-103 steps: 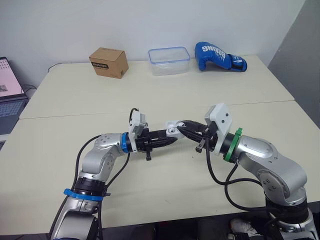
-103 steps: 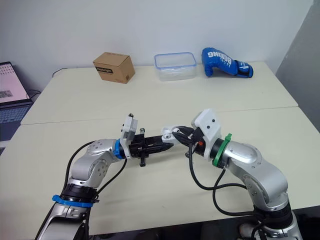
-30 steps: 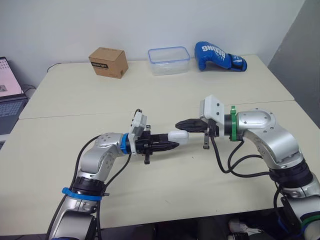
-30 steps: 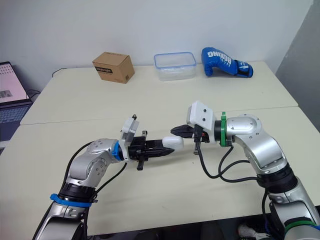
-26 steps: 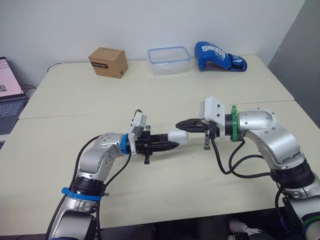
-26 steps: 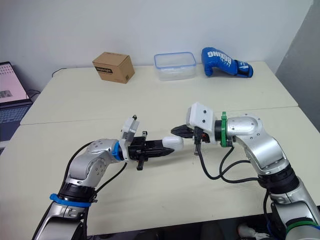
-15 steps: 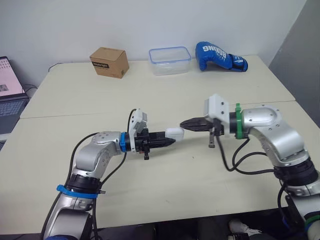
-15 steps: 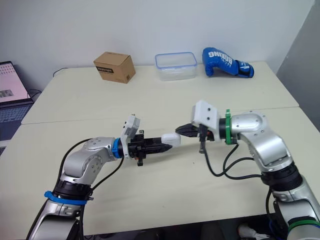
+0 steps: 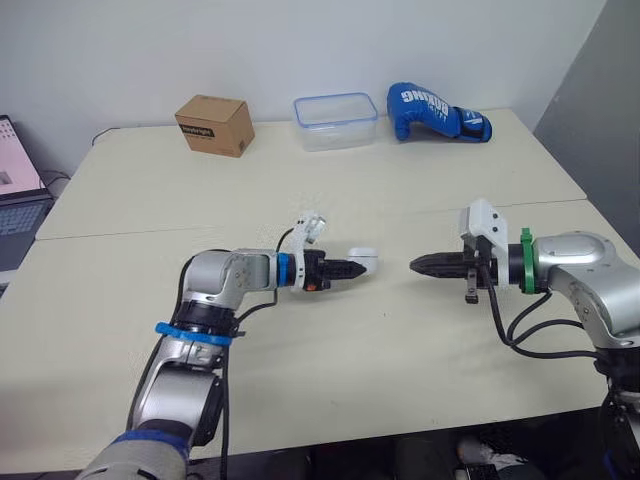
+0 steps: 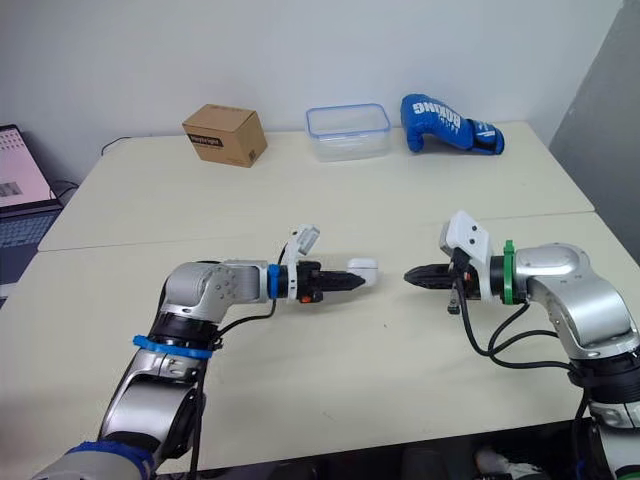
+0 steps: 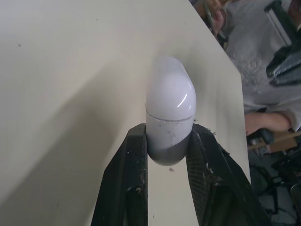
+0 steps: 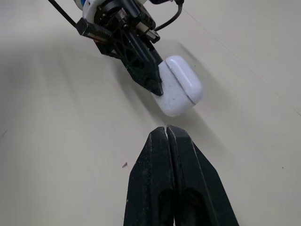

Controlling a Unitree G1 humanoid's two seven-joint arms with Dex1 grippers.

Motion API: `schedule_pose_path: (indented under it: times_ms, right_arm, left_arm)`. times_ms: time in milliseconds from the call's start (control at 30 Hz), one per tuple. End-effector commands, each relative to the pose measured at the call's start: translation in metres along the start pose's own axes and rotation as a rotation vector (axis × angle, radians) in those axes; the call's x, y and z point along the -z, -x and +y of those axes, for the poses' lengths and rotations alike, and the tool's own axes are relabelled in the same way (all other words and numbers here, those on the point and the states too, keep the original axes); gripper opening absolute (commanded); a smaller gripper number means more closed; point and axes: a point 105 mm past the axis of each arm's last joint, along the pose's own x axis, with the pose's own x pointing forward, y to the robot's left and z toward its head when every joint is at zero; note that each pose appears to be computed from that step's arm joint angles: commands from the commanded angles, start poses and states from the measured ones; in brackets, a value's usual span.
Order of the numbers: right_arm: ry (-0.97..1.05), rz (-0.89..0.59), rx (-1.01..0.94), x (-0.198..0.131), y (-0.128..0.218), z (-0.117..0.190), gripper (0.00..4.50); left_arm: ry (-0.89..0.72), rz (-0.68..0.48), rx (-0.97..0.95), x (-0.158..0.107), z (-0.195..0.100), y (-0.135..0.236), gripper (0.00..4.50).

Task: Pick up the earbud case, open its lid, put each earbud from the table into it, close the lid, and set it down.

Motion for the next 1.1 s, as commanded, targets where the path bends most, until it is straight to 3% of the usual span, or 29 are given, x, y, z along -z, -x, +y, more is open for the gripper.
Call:
schedule_pose_path:
  times_ms: [33,233,667,967,1100]
  right_arm:
    - [0.027,0.026,0.043,0.003,0.008,-0.004,0.03]
    - [0.023,0.013,0.073,0.003,0.014,-0.006,0.03]
    - [0.039,-0.009,0.045,-0.003,0.008,-0.002,0.03]
    - [0.047,-0.014,0.031,-0.003,0.005,-0.002,0.0]
    - [0.05,-0.024,0.025,-0.004,0.003,0.0,0.0]
  left_arm:
    - [0.031,-0.018,-0.021,-0.01,0.002,-0.001,0.74]
    - [0.088,0.053,-0.1,0.004,0.019,0.005,0.74]
    - [0.079,0.052,-0.247,0.014,0.047,0.009,0.74]
    - [-0.017,0.098,-0.361,0.021,0.062,0.025,3.44]
    - [-0.088,0.154,-0.432,0.027,0.068,0.045,3.44]
